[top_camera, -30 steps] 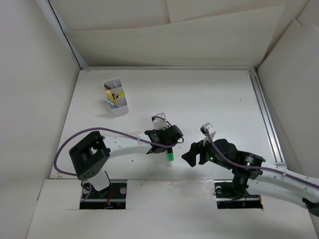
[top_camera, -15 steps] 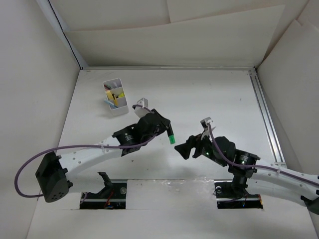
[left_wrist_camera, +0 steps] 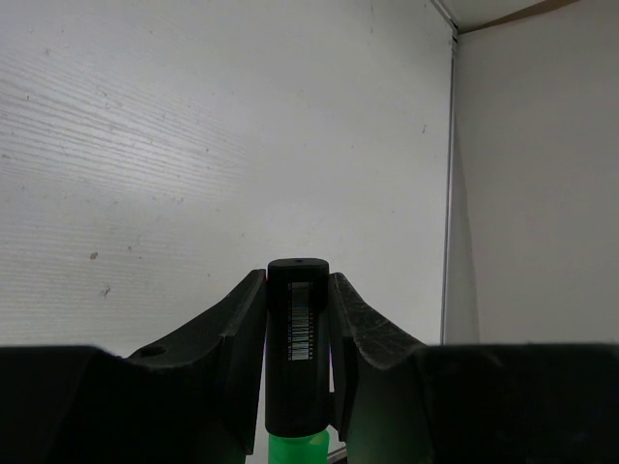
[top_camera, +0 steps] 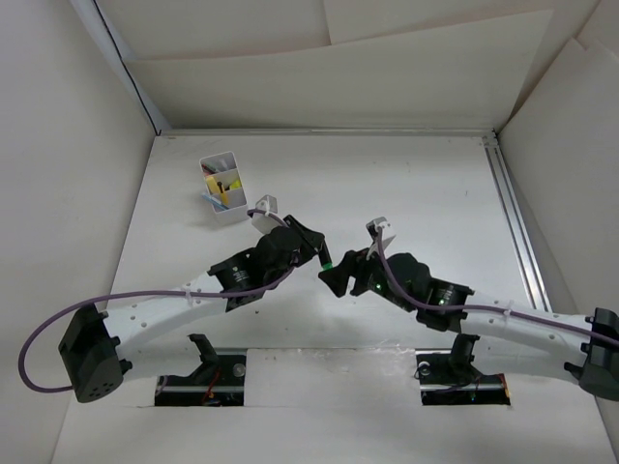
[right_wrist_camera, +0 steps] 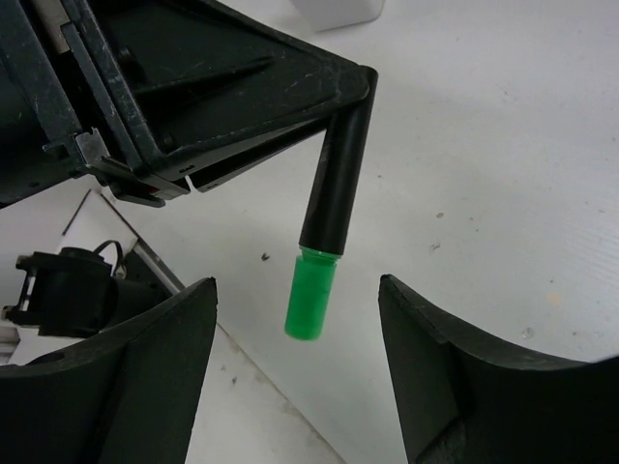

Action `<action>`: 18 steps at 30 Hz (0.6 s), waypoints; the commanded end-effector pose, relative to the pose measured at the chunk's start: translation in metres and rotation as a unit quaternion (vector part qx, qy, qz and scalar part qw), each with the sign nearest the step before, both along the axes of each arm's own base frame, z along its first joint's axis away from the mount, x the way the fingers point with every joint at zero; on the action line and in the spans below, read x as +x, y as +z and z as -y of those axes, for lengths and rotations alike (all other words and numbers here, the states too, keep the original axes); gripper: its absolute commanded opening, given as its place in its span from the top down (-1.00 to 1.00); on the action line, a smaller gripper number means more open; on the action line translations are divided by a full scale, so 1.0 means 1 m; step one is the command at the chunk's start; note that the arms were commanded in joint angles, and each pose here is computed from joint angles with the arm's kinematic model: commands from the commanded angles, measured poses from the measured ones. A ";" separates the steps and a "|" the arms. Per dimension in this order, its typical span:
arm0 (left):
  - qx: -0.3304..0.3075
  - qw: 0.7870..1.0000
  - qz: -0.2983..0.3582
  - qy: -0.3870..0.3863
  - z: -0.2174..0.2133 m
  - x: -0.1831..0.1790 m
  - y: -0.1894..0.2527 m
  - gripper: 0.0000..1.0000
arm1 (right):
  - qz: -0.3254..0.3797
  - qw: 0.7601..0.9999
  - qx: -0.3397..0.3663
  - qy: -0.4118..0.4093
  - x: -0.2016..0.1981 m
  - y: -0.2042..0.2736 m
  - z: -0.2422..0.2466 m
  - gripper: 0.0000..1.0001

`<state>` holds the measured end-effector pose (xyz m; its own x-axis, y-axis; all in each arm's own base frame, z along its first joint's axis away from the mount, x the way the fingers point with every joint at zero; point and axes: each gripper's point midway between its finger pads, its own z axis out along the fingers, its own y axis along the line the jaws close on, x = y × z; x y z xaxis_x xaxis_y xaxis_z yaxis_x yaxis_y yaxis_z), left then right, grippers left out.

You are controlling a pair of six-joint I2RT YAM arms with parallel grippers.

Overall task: Sort the stationery into containers
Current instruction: Open the pen cap from the pen.

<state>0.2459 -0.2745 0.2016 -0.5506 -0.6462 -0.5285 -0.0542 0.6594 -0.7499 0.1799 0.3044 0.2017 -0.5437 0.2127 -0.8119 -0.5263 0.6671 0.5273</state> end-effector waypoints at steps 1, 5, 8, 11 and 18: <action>-0.021 1.000 0.017 0.012 -0.003 0.004 0.013 1.00 | 0.021 0.998 0.058 0.026 -0.002 0.039 -0.020 -0.43; -0.021 1.000 0.017 0.012 -0.003 0.004 0.013 1.00 | 0.011 0.997 0.067 0.032 -0.005 0.039 -0.024 -0.36; -0.025 0.999 0.019 0.012 -0.004 0.003 0.016 1.00 | 0.011 0.997 0.076 0.031 -0.007 0.039 -0.019 -0.25; -0.025 0.999 0.019 0.012 -0.004 0.003 0.016 1.00 | 0.012 0.997 0.076 0.027 -0.007 0.038 -0.016 -0.17; -0.028 0.999 0.024 0.016 -0.006 0.004 0.019 1.00 | 0.006 0.997 0.067 0.031 -0.007 0.030 -0.020 -0.07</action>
